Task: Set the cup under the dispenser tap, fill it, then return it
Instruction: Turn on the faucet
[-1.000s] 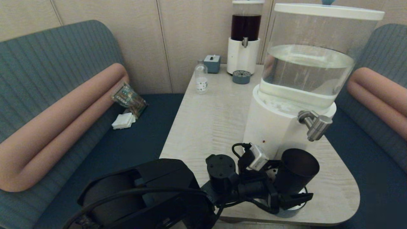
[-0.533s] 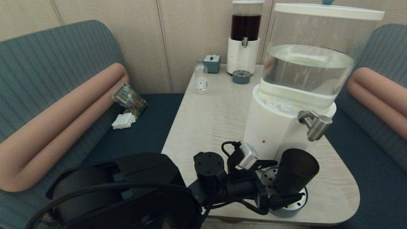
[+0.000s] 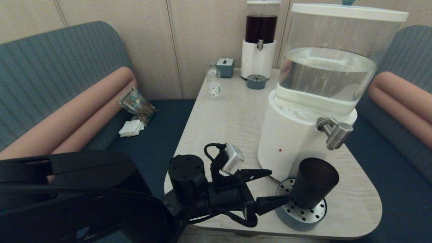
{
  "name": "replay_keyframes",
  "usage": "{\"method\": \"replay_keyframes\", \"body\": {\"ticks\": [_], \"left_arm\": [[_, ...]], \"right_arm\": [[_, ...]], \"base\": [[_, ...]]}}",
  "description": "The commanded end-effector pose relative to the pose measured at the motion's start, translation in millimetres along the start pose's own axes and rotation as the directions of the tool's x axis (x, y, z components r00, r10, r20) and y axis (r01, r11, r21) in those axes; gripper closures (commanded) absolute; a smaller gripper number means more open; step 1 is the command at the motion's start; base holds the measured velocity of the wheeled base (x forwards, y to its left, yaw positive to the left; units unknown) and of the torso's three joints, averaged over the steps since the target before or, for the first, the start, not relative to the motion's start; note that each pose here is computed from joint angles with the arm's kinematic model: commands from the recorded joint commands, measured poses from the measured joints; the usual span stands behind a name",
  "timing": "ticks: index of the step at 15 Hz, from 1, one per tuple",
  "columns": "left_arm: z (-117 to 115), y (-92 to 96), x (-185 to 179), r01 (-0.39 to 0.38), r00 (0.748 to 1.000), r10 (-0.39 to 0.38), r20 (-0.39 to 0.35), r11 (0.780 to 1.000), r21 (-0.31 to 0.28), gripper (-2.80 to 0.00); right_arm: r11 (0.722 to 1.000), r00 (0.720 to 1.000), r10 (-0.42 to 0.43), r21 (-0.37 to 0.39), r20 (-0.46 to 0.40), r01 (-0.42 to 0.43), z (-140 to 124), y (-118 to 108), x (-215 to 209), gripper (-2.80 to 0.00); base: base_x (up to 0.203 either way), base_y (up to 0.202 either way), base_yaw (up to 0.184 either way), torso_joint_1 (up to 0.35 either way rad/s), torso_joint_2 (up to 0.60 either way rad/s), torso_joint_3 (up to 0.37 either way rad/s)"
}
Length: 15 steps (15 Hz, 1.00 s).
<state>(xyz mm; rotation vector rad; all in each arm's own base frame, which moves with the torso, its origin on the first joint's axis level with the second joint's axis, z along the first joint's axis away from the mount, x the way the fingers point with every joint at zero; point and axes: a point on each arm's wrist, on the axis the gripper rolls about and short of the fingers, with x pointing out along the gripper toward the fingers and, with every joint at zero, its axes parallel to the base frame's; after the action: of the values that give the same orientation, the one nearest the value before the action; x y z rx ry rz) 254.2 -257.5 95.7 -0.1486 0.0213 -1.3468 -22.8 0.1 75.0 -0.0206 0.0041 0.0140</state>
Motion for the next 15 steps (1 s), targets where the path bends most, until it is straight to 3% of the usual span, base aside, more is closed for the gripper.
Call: {"method": "replay_keyframes", "body": {"ticks": [1, 7, 9, 11, 12, 14, 15], "left_arm": [[28, -12.9, -21, -0.015, 0.999, 0.013, 0.048, 0.999, 0.028, 0.00], [60, -44.7, -73, -0.129, 0.987, 0.127, 0.103, 0.991, 0.018, 0.00], [78, -49.7, -89, -0.227, 0.959, 0.223, 0.175, 0.974, 0.000, 0.00], [101, -52.2, -107, -0.355, 0.892, 0.351, 0.285, 0.934, -0.039, 0.00], [113, -52.7, -119, -0.423, 0.841, 0.418, 0.344, 0.904, -0.065, 0.00], [136, -46.7, -152, -0.565, 0.701, 0.549, 0.455, 0.817, -0.114, 0.00], [145, -39.2, -171, -0.645, 0.613, 0.614, 0.497, 0.752, -0.133, 0.00]], "right_arm": [[1.000, 1.000, 0.001, -0.001, 0.000, -0.001, 0, 0, 0, 0.00], [1.000, 1.000, 0.001, -0.001, 0.000, -0.001, 0, 0, 0, 0.00], [1.000, 1.000, 0.001, -0.001, 0.000, -0.001, 0, 0, 0, 0.00], [1.000, 1.000, 0.001, -0.001, 0.000, -0.001, 0, 0, 0, 0.00], [1.000, 1.000, 0.001, -0.001, 0.000, -0.001, 0, 0, 0, 0.00], [1.000, 1.000, 0.001, -0.001, 0.000, -0.001, 0, 0, 0, 0.00], [1.000, 1.000, 0.001, -0.001, 0.001, -0.001, 0, 0, 0, 0.00]], "base": [[0.000, 0.000, 0.000, 0.000, 0.00, 0.000], [0.000, 0.000, 0.000, 0.000, 0.00, 0.000], [0.000, 0.000, 0.000, 0.000, 0.00, 0.000], [0.000, 0.000, 0.000, 0.000, 0.00, 0.000], [0.000, 0.000, 0.000, 0.000, 0.00, 0.000], [0.000, 0.000, 0.000, 0.000, 0.00, 0.000], [0.000, 0.000, 0.000, 0.000, 0.00, 0.000]]}}
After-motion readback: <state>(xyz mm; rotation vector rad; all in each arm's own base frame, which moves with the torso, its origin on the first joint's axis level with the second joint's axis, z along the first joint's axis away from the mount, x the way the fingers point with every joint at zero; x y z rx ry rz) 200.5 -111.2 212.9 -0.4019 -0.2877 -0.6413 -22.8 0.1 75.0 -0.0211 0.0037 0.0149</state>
